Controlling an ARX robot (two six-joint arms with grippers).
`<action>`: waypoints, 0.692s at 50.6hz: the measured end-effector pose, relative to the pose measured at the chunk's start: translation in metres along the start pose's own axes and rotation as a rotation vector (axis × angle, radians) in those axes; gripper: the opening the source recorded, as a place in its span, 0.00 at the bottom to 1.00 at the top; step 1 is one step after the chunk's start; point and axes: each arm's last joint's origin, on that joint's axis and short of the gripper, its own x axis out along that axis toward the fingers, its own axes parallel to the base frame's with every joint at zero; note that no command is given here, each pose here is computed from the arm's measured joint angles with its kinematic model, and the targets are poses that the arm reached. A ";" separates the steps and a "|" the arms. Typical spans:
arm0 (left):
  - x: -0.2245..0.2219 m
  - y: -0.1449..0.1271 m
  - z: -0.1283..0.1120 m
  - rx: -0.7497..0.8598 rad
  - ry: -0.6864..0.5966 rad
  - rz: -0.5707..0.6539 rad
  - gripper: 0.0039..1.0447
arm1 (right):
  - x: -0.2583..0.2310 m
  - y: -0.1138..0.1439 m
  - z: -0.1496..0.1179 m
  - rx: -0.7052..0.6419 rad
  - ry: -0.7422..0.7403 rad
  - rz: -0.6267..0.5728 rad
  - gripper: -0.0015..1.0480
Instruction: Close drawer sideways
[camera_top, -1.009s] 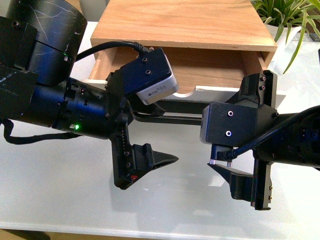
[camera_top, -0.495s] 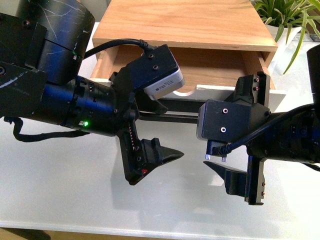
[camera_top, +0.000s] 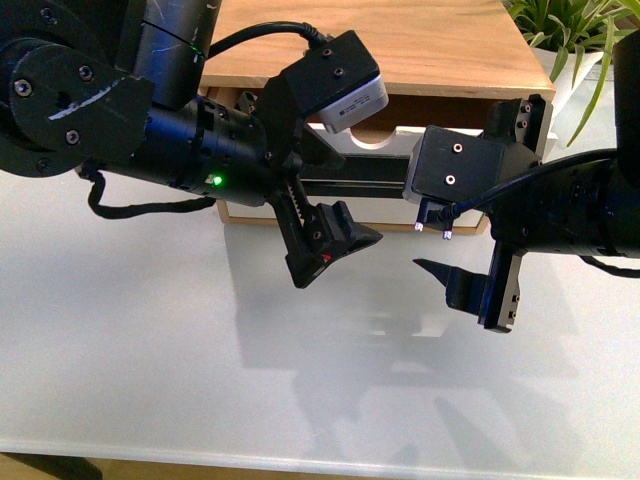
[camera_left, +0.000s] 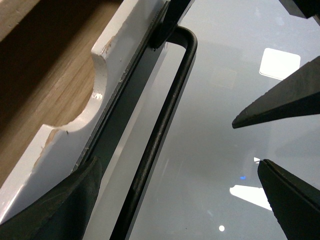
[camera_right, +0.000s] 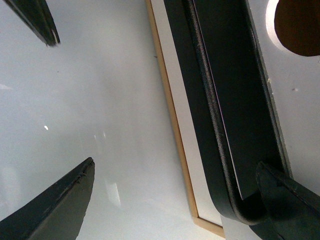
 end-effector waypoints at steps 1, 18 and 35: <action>0.001 0.001 0.000 0.000 0.001 0.004 0.92 | 0.001 -0.001 0.000 0.000 0.001 -0.001 0.91; 0.014 0.018 0.005 -0.021 0.011 0.069 0.92 | 0.016 -0.017 -0.004 0.008 0.015 -0.048 0.91; 0.022 0.033 0.011 -0.058 0.011 0.169 0.92 | 0.024 -0.032 -0.010 0.058 0.057 -0.160 0.91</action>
